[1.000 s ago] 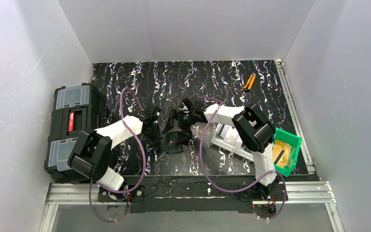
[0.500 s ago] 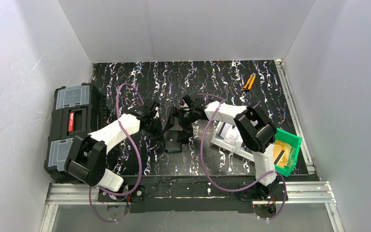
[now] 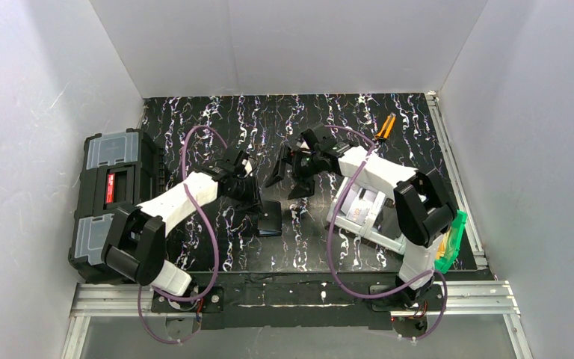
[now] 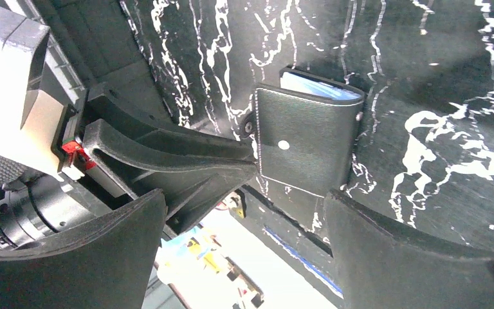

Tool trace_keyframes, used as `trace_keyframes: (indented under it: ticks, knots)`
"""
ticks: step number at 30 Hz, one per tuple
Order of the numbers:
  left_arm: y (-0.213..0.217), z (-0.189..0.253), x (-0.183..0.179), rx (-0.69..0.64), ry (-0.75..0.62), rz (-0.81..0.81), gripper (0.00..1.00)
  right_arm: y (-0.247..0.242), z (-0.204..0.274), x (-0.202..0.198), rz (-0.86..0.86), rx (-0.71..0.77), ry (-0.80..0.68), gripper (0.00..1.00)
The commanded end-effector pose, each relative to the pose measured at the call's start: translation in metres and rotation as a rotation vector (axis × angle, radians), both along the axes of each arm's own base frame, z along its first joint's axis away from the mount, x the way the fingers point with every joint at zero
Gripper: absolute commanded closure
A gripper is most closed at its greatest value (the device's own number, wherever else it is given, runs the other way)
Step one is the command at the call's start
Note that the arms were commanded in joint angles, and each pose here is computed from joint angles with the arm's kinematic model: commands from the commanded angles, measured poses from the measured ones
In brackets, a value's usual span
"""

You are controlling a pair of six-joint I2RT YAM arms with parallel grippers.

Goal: Take the credit cards out of the card holder
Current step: Reset both arms

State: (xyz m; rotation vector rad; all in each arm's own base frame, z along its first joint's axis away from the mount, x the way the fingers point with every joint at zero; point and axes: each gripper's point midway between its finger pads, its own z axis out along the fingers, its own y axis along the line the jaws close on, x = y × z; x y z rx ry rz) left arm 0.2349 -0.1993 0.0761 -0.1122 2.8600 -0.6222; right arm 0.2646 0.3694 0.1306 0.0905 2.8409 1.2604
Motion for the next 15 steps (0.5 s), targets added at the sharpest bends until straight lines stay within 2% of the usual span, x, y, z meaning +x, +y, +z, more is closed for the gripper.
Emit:
trace_keyframes:
  ticks: [1,5,10,13,15]
  knots:
    - [-0.01,0.008,0.001,-0.024,-0.002,-0.057,0.75,-0.018,-0.001,-0.006,-0.007,-0.062,-0.025,0.02]
    - [-0.008,0.017,0.005,-0.013,-0.029,-0.05,0.74,-0.029,0.0,-0.008,-0.007,-0.107,-0.051,0.02]
    - [-0.002,0.053,0.017,-0.001,-0.132,-0.027,0.66,-0.046,0.009,-0.006,-0.03,-0.162,-0.115,0.02]
    - [0.001,0.079,0.023,-0.002,-0.198,-0.022,0.49,-0.056,0.024,-0.001,-0.051,-0.175,-0.169,0.02]
    - [0.001,0.097,0.027,-0.005,-0.243,-0.025,0.32,-0.063,0.037,0.003,-0.068,-0.184,-0.222,0.02]
